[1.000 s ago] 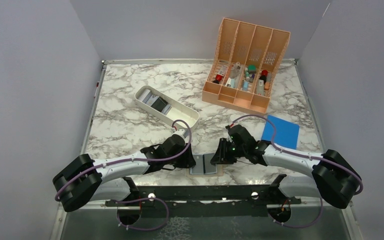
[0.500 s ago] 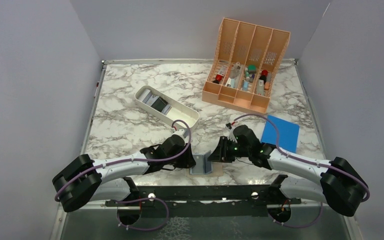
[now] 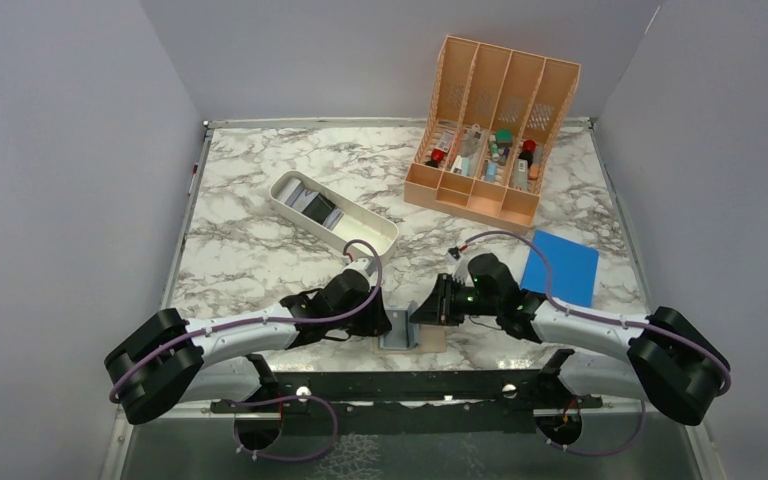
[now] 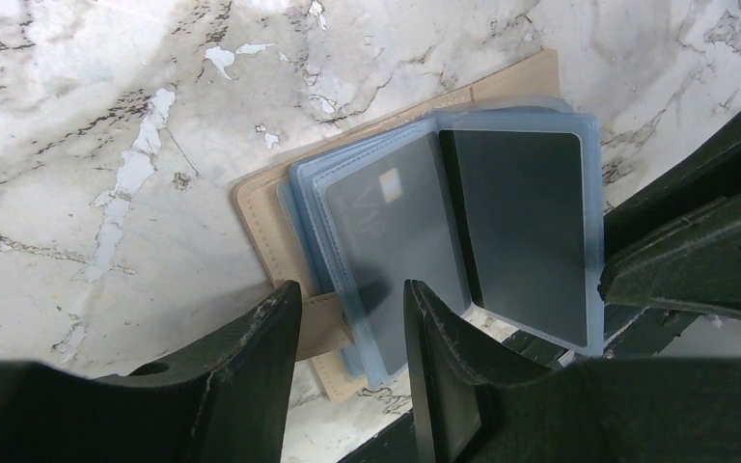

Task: Put the credit cards into the card holder
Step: Turn over the card slot in the card holder.

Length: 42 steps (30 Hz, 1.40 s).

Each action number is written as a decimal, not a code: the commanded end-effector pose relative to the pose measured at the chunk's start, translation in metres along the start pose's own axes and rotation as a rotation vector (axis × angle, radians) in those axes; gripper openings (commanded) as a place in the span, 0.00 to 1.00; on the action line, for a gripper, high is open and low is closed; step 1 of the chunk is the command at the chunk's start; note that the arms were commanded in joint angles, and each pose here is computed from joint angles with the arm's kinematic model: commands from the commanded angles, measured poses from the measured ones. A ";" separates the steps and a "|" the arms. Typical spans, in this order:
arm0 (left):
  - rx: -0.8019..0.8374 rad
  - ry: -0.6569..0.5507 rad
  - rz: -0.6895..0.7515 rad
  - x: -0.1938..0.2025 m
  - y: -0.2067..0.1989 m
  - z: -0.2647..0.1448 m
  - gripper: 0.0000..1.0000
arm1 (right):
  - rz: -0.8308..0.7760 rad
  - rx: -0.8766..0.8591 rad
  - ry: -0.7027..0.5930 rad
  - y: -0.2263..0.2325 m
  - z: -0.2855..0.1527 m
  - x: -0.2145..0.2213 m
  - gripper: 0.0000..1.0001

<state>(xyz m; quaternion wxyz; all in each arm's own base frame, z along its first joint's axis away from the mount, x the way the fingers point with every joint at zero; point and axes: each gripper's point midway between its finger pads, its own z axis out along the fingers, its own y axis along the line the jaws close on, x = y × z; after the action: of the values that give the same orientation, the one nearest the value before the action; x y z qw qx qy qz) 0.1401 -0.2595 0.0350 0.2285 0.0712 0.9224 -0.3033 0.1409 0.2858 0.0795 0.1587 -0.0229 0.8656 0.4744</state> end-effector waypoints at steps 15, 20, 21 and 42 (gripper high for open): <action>-0.009 0.003 -0.013 0.005 0.005 -0.001 0.47 | 0.008 0.063 -0.006 -0.015 0.009 -0.002 0.09; -0.004 -0.006 -0.012 0.001 0.002 -0.005 0.47 | 0.025 0.163 -0.008 -0.033 0.007 -0.001 0.15; -0.004 -0.011 -0.011 -0.001 0.000 -0.006 0.47 | 0.029 0.176 -0.008 -0.036 0.007 -0.001 0.15; -0.058 -0.229 0.044 -0.060 -0.011 -0.041 0.47 | -0.072 0.316 -0.147 -0.019 -0.045 -0.032 0.35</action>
<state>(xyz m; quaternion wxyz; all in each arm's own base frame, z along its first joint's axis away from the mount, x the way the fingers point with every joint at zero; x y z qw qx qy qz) 0.1565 -0.2430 0.0773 0.3006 0.0395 0.9047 -0.2994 0.1612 0.2370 0.0791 0.2211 0.0227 0.9175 0.3300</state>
